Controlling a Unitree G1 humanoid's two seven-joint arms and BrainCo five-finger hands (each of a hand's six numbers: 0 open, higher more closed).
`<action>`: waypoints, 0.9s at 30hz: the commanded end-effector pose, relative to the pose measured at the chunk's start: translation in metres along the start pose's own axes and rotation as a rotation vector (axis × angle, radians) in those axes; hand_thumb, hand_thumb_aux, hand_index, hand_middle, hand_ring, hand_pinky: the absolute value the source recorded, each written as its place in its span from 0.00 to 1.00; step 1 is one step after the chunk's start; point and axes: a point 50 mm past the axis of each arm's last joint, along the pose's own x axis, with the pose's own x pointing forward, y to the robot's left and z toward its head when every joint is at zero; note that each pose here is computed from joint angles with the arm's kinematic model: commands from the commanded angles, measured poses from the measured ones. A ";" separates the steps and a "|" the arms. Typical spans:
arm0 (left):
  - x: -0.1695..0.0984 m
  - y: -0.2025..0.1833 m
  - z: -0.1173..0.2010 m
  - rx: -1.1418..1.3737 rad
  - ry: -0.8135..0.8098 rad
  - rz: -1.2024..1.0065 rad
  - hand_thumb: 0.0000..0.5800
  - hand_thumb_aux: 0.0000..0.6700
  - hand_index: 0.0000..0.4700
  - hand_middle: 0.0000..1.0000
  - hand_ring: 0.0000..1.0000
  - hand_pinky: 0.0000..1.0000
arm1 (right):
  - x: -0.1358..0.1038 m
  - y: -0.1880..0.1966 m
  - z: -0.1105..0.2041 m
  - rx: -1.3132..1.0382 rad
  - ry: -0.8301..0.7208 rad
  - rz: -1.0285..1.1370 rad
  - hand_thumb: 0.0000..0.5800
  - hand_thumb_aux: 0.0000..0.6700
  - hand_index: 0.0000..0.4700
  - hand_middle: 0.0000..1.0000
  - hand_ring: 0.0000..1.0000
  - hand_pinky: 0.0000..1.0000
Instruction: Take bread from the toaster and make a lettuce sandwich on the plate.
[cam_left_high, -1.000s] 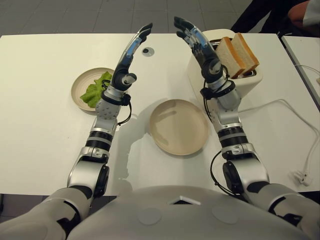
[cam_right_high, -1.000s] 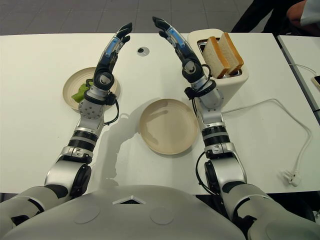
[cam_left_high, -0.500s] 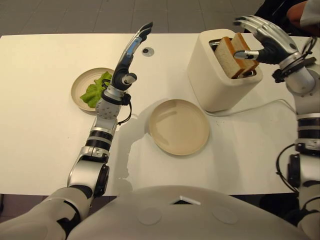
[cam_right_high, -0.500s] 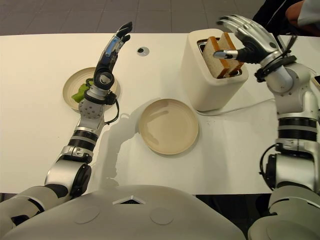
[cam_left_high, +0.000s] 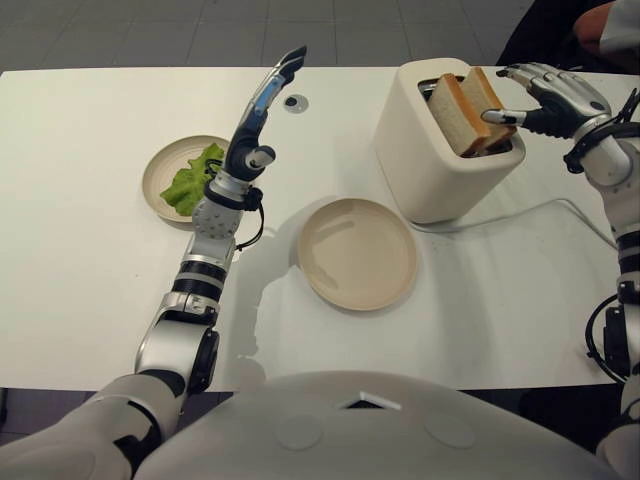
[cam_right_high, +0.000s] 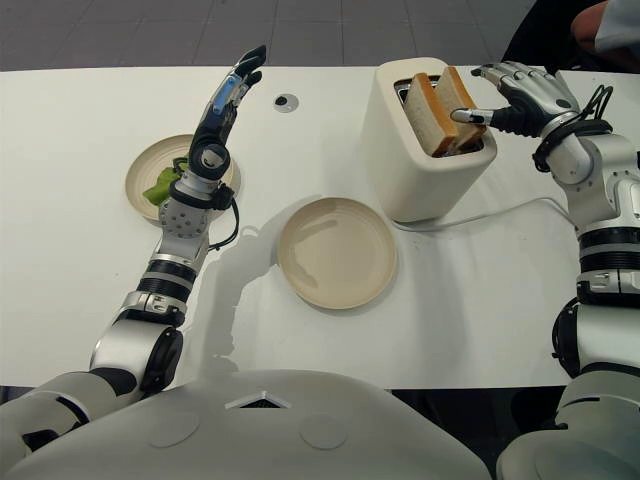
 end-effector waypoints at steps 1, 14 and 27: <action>0.003 -0.001 -0.001 0.001 0.003 -0.014 0.00 0.00 0.00 0.00 0.00 0.00 | 0.001 0.001 0.009 0.008 -0.049 0.000 1.00 1.00 1.00 0.34 0.34 0.34; -0.017 -0.033 -0.001 0.051 -0.001 -0.378 0.00 0.00 0.00 0.00 0.00 0.00 | 0.003 -0.053 0.031 0.228 -0.237 -0.478 1.00 1.00 1.00 1.00 1.00 1.00; -0.055 -0.038 -0.022 0.233 0.142 -0.740 0.00 0.00 0.00 0.00 0.00 0.00 | -0.027 -0.069 0.079 0.638 -0.670 -0.345 1.00 1.00 1.00 1.00 1.00 1.00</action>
